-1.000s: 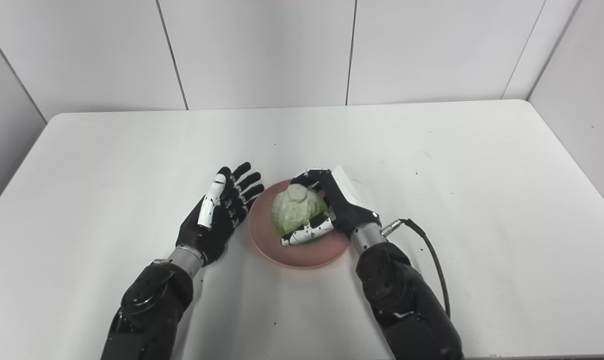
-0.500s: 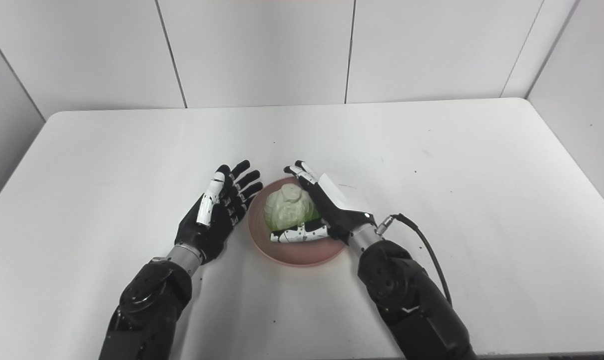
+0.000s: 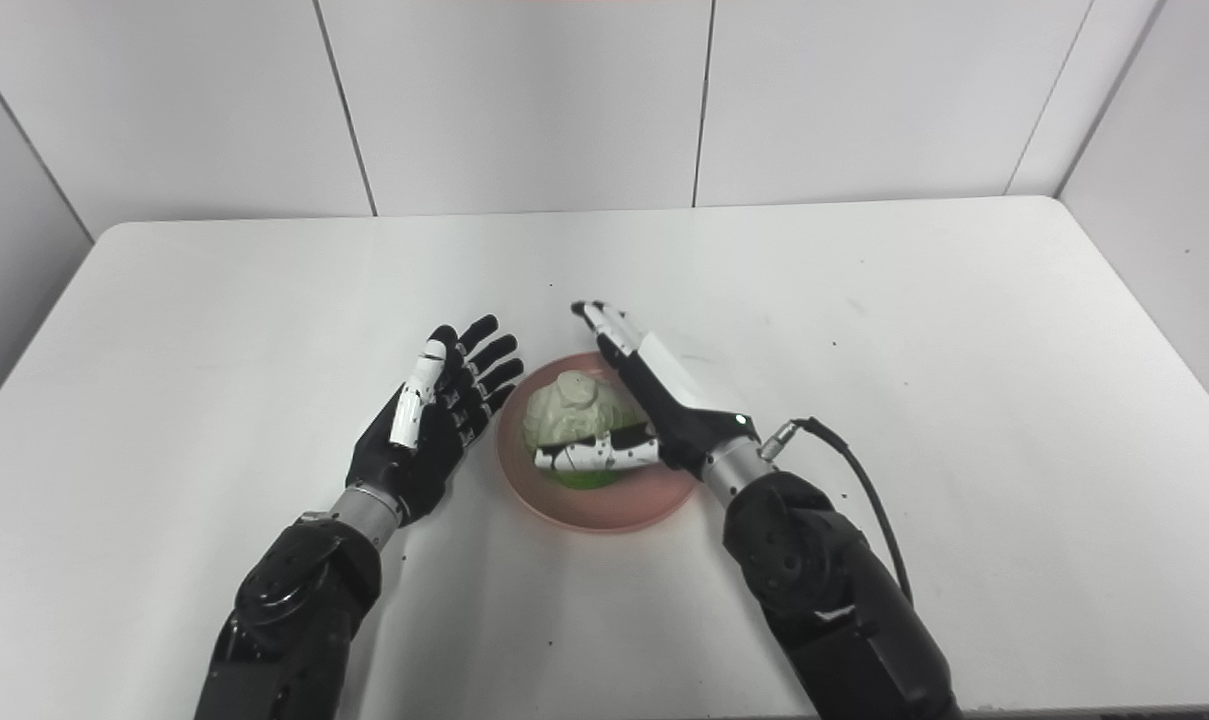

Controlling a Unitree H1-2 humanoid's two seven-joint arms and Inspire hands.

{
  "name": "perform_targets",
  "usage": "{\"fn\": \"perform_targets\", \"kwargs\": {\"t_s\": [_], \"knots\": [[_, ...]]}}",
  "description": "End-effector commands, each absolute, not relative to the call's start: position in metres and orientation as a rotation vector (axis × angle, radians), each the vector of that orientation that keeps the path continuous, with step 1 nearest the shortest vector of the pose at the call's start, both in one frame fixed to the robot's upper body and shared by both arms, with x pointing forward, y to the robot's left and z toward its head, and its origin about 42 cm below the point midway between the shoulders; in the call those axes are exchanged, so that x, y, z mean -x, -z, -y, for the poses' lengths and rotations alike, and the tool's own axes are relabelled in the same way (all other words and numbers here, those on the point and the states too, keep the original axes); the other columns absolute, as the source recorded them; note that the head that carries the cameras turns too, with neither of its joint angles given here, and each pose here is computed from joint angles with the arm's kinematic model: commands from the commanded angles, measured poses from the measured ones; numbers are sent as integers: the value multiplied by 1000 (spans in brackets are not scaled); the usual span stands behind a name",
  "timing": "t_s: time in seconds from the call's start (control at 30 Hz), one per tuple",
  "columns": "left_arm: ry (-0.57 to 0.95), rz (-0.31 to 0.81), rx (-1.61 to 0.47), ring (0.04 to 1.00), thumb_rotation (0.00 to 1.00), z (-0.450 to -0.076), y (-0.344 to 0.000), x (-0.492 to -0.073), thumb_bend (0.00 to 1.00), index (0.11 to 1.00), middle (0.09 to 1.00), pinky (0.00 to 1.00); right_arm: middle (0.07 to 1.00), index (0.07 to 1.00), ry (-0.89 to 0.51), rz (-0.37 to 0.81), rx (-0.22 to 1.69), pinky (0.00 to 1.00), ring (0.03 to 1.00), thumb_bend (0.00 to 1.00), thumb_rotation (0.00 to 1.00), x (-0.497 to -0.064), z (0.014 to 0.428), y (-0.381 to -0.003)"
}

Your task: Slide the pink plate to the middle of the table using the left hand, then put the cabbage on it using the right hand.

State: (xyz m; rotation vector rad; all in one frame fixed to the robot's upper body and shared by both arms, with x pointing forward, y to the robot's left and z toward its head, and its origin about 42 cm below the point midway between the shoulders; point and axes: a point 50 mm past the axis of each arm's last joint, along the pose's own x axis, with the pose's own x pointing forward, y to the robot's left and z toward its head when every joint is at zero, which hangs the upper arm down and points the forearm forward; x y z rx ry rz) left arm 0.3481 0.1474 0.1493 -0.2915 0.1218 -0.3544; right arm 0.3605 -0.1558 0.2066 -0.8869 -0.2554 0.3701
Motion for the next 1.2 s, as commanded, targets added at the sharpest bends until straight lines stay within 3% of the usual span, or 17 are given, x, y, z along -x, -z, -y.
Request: {"fn": "perform_targets", "kwargs": {"t_s": [0.0, 0.07, 0.13, 0.17, 0.3, 0.47, 0.57, 0.63, 0.8, 0.93, 1.17], "knots": [[373, -66, 295, 923, 1000, -146, -165, -354, 458, 922, 925, 926, 1000, 1000, -293, 412, 814, 814, 978, 1000, 612, -357, 154, -234], [372, -66, 297, 929, 1000, -147, -165, -354, 457, 924, 926, 942, 1000, 1000, -222, 459, 745, 867, 988, 1000, 614, -353, 158, -237], [371, -64, 299, 930, 1000, -147, -165, -354, 455, 923, 925, 942, 1000, 1000, -136, 494, 704, 858, 968, 1000, 721, -351, 164, -236], [371, -62, 301, 928, 1000, -147, -165, -354, 455, 925, 926, 949, 997, 1000, -103, 507, 691, 880, 962, 990, 859, -350, 166, -235], [356, -58, 296, 917, 1000, -148, -164, -354, 457, 921, 920, 950, 1000, 1000, -31, 467, 581, 925, 980, 964, 988, -348, 179, -227], [333, -32, 274, 933, 1000, -152, -163, -353, 452, 937, 942, 958, 1000, 1000, -55, 314, 366, 996, 1000, 889, 1000, -347, 199, -208], [324, -20, 252, 949, 1000, -154, -162, -353, 457, 953, 958, 986, 1000, 1000, -65, 252, 252, 1000, 1000, 752, 1000, -349, 204, -196], [314, -14, 241, 952, 1000, -155, -161, -354, 458, 956, 960, 992, 1000, 1000, -62, 232, 200, 1000, 1000, 720, 1000, -349, 205, -189], [292, 23, 191, 982, 1000, -161, -154, -356, 457, 976, 978, 1000, 1000, 1000, -46, 200, 93, 1000, 1000, 366, 1000, -349, 204, -170], [276, 44, 155, 1000, 1000, -163, -148, -358, 454, 991, 994, 1000, 1000, 1000, -44, 182, 87, 996, 1000, 226, 1000, -351, 202, -162], [256, 41, 140, 1000, 1000, -166, -134, -359, 457, 981, 985, 1000, 984, 964, -25, 135, 80, 960, 982, 186, 1000, -353, 203, -145]]}}
